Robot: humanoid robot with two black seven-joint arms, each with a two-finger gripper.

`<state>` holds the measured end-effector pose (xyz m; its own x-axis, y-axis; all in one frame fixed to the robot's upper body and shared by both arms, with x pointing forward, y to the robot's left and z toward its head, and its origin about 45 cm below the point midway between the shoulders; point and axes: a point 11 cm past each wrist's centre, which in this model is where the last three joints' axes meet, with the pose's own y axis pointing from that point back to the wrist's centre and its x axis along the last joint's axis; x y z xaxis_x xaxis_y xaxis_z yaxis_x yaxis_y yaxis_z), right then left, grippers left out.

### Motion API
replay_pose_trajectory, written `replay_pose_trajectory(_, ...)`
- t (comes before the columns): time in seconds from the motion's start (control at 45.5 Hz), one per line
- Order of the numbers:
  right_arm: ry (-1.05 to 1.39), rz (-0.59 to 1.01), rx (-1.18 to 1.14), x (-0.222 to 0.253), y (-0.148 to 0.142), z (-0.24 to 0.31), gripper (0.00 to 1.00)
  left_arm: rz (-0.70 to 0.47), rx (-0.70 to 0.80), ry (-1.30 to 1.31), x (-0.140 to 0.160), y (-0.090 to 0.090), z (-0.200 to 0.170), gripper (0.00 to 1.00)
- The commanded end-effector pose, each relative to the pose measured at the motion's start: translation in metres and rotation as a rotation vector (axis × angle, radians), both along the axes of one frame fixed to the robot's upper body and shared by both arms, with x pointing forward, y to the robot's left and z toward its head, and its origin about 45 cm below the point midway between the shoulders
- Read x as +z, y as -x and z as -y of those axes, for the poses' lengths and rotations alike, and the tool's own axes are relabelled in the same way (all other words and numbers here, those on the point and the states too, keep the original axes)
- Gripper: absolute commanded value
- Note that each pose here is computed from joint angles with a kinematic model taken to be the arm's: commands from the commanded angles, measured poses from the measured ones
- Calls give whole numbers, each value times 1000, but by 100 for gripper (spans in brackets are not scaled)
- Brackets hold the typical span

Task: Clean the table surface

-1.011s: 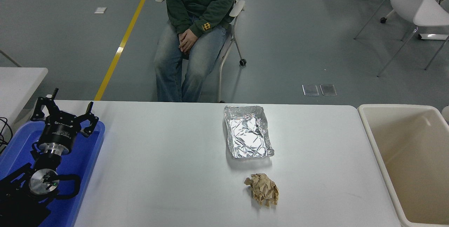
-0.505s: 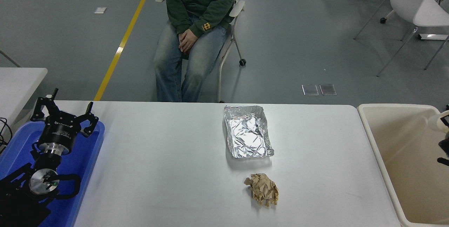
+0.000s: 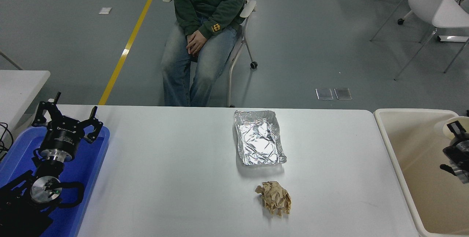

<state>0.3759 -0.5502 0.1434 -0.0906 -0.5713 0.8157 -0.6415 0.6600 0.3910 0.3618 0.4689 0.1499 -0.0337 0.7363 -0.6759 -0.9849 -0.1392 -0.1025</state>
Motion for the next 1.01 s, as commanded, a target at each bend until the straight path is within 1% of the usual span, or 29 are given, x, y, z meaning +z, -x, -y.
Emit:
replay_pose_trajectory(0.0, -13, 1, 0, -4, -1, -5, 12, 0, 0, 0, 0, 0, 0, 100)
replay_pose_trajectory(0.044, -14, 1, -1, -4, -1, -5, 23, 0, 0, 0, 0, 0, 0, 100)
replay_pose_trajectory(0.066, -14, 0, 1, -4, -1, -5, 30, 0, -1, -1, 0, 0, 0, 100)
replay_pose_trajectory(0.11, -16, 0, 2, -4, -1, -6, 49, 0, 0, 0, 0, 0, 0, 100)
replay_pose_trajectory(0.176, -18, 3, -2, -4, -1, -5, 74, 0, 0, 0, 0, 0, 0, 100)
replay_pose_trajectory(0.198, -19, 2, -1, -4, -1, -6, 79, 0, 0, 0, 0, 0, 0, 100)
replay_pose_trajectory(0.242, -19, 5, -2, -3, -1, -5, 86, 0, 0, 0, 0, 0, 0, 100)
replay_pose_trajectory(0.264, -19, 5, -2, -3, -1, -5, 91, 0, -1, -1, 0, 0, 0, 100)
replay_pose_trajectory(0.286, -22, 4, 1, -3, -2, -6, 99, 0, 0, 0, 0, 0, 0, 100)
replay_pose_trajectory(0.308, -26, 1, 4, -4, -2, -7, 100, 0, 0, 0, 0, 0, 0, 100)
replay_pose_trajectory(0.989, -31, 15, 9, 3, -8, -7, 100, 0, 0, 0, 0, 0, 0, 100)
